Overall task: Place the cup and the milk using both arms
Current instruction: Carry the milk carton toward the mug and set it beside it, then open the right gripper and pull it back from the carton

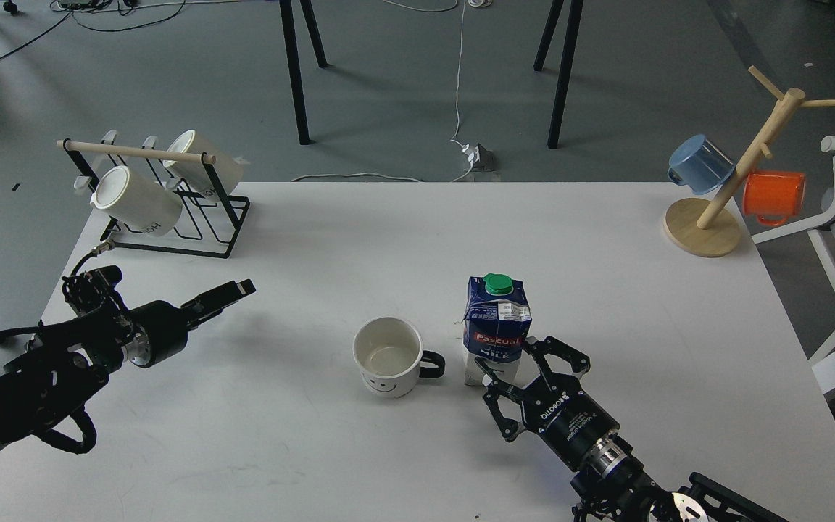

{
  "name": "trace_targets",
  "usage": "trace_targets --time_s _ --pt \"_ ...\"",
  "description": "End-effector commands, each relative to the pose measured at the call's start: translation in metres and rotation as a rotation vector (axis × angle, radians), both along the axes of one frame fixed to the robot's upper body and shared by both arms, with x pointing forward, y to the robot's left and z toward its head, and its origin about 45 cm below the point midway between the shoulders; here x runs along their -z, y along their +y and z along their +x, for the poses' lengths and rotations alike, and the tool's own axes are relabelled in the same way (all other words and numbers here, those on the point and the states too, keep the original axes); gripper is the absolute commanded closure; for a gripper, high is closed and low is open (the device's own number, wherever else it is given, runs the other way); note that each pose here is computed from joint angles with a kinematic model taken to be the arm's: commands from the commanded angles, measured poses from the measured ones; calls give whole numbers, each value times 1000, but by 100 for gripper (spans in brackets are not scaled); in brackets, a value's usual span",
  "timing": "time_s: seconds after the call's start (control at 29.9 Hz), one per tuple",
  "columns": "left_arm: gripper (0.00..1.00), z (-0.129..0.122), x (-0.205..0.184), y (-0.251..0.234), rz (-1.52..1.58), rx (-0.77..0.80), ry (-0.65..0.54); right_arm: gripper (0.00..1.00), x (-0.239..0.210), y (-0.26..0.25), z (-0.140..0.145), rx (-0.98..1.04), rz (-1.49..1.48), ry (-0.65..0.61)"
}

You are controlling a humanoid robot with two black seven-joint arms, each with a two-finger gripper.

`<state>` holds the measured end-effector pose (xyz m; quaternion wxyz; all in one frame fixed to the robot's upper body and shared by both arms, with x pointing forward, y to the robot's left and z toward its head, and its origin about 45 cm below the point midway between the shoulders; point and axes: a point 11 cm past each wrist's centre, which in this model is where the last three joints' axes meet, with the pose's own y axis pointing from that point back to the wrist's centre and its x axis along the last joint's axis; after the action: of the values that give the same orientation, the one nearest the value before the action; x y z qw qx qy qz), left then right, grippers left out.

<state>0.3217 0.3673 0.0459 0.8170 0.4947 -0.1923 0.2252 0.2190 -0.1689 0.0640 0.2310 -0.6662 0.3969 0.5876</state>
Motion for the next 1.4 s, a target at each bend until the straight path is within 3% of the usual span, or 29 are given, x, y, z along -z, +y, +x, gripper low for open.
trace_targets --time_s 0.0,0.07,0.17,0.53,0.73,0.9,1.14,1.37 --pt "1 0 0 1 1 -1 -1 27 2 -1 -3 4 -1 7" --pt "1 0 0 1 1 -1 -1 23 3 -1 -4 5 -1 10" --pt "1 0 0 1 3 -1 0 6 3 -1 -5 5 2 13" --pt "1 -2 1 2 11 5 7 4 7 -9 -29 10 6 56" --pt "1 -3 3 1 14 12 12 4 5 -51 -41 31 -63 69" --pt "1 -1 1 0 8 9 6 4 -12 -113 -34 76 -185 33" --pt "1 10 -9 -2 -19 -11 -26 4 -53 -207 0 248 -303 -35" --pt "1 41 -48 3 -145 -128 -148 4 -113 -253 70 364 -377 -237"
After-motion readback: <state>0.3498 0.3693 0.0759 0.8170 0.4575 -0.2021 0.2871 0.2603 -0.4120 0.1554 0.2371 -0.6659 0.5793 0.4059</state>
